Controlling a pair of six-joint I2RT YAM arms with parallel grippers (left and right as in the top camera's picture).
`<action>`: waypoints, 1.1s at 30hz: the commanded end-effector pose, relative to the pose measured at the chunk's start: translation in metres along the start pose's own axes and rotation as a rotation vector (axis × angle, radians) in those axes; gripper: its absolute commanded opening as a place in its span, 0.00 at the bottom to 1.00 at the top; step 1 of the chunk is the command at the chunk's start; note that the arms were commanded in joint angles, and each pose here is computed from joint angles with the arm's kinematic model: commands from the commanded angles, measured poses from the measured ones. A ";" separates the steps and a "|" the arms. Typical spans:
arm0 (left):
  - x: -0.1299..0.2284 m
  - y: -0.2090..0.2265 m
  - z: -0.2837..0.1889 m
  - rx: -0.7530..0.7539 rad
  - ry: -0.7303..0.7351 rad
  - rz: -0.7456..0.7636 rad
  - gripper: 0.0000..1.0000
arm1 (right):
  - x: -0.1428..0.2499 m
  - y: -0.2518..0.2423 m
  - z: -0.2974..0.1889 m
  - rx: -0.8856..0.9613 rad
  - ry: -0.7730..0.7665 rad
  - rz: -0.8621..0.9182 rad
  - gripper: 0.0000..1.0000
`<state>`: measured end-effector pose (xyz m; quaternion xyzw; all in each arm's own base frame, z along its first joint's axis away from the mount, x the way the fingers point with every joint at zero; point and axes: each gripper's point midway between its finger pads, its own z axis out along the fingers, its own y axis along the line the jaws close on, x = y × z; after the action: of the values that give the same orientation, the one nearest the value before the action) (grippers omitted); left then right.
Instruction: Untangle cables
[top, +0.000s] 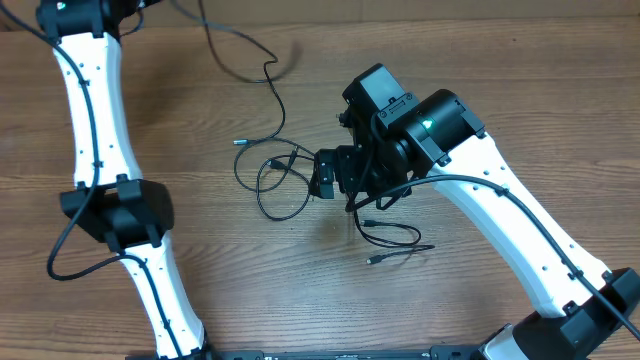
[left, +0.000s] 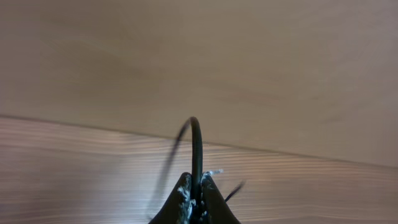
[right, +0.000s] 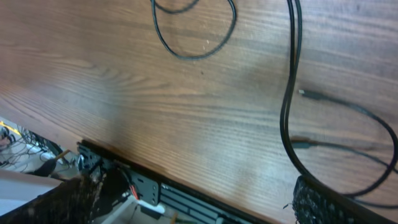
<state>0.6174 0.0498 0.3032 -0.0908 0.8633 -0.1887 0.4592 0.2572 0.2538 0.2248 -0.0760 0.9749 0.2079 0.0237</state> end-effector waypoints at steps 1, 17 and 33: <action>-0.008 0.059 -0.009 -0.140 -0.024 0.116 0.04 | 0.004 -0.002 0.002 0.016 0.018 -0.004 1.00; -0.003 0.277 -0.068 -0.528 -0.119 -0.002 0.78 | 0.009 -0.005 0.002 0.027 0.037 0.031 1.00; 0.076 0.231 -0.045 -0.324 0.164 -0.265 1.00 | 0.001 0.000 0.003 0.009 0.005 0.017 1.00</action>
<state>0.5343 0.2898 0.1790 -0.2788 0.8879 -0.0571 0.3615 0.2552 0.2522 0.2241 -0.0671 0.9763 0.2049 0.0176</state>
